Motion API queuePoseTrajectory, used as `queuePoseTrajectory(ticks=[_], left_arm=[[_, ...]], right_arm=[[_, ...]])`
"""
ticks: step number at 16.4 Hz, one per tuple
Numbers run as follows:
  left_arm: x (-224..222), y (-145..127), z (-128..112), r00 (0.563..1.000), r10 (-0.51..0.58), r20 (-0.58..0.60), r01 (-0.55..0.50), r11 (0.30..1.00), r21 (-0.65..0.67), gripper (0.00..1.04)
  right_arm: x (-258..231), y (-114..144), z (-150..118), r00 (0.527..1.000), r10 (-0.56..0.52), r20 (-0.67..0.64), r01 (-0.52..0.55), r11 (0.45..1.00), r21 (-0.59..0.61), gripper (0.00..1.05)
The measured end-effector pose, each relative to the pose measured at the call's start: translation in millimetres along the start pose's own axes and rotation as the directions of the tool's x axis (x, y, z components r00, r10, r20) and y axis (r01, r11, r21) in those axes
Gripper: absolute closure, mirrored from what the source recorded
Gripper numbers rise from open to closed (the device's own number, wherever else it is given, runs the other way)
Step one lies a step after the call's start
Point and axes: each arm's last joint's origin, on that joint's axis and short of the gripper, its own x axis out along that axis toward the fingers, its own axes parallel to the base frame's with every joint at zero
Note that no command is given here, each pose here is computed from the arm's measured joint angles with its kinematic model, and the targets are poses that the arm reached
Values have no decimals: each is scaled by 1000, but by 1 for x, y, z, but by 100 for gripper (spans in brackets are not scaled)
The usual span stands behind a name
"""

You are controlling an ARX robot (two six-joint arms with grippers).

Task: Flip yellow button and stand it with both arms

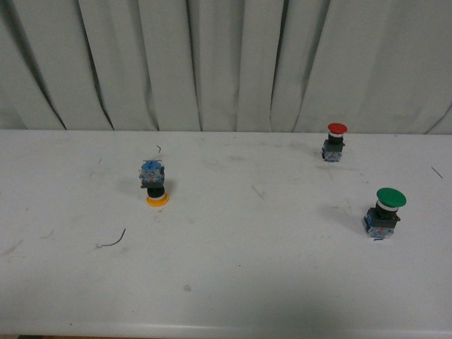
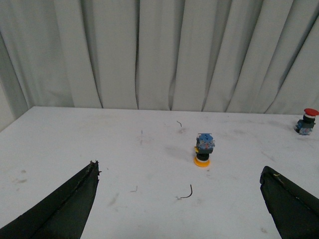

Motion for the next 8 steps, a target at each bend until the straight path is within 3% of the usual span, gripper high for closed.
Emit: queuePoseTrajectory(ticks=[8], left_arm=[[0, 0, 0, 1000, 0, 0, 0, 1000, 0, 7]], right_arm=[[0, 0, 0, 1000, 0, 0, 0, 1000, 0, 7]])
